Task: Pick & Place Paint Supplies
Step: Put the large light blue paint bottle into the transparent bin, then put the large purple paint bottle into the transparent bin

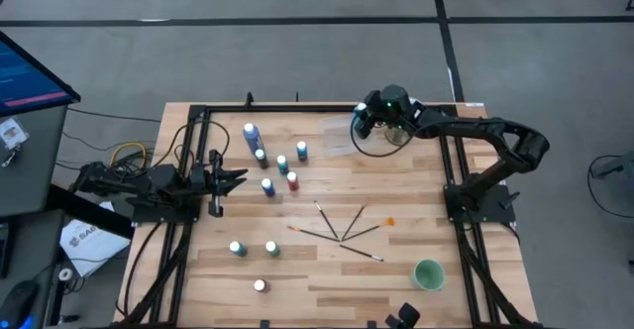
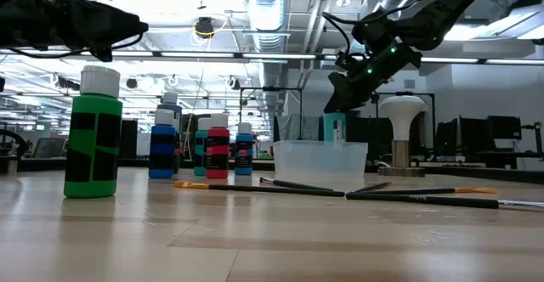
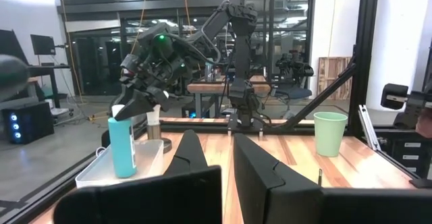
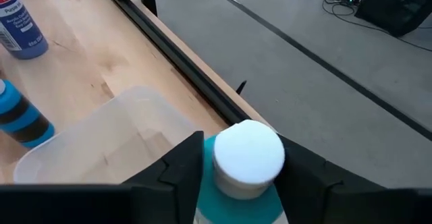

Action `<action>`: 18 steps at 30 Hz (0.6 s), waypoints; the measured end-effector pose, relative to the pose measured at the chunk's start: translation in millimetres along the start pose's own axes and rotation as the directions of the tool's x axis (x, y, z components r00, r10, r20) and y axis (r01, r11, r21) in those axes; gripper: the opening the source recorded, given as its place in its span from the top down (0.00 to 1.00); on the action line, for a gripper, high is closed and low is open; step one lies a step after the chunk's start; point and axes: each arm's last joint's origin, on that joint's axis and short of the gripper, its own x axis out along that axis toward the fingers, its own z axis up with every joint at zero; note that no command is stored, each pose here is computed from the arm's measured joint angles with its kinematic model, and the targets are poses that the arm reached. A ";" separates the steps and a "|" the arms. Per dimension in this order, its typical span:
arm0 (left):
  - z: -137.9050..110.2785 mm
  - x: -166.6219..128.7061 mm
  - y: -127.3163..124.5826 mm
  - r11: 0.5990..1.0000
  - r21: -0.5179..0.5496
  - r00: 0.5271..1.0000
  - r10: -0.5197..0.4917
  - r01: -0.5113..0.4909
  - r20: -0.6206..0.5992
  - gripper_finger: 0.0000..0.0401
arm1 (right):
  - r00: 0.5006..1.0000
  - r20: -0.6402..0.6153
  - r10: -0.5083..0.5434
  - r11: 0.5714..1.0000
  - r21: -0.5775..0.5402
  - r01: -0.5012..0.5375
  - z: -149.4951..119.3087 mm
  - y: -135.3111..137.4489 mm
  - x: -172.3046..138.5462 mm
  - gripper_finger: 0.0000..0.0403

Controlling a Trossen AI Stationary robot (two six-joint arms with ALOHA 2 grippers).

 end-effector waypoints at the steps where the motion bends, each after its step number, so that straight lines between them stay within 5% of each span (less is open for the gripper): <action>1: 0.1 0.0 0.0 1.000 0.000 1.000 0.000 0.000 0.001 1.00 | 1.000 0.004 0.000 1.000 0.000 0.000 0.2 0.0 0.0 0.58; 11: 0.3 0.0 0.0 1.000 -0.001 1.000 0.000 0.000 0.002 1.00 | 0.998 0.064 0.001 1.000 0.005 -0.001 18.0 -1.3 -6.8 0.36; 18: 0.9 0.0 0.1 1.000 -0.003 1.000 0.001 -0.001 0.008 1.00 | 0.992 0.130 0.004 1.000 0.006 -0.005 53.4 -2.4 -28.0 0.34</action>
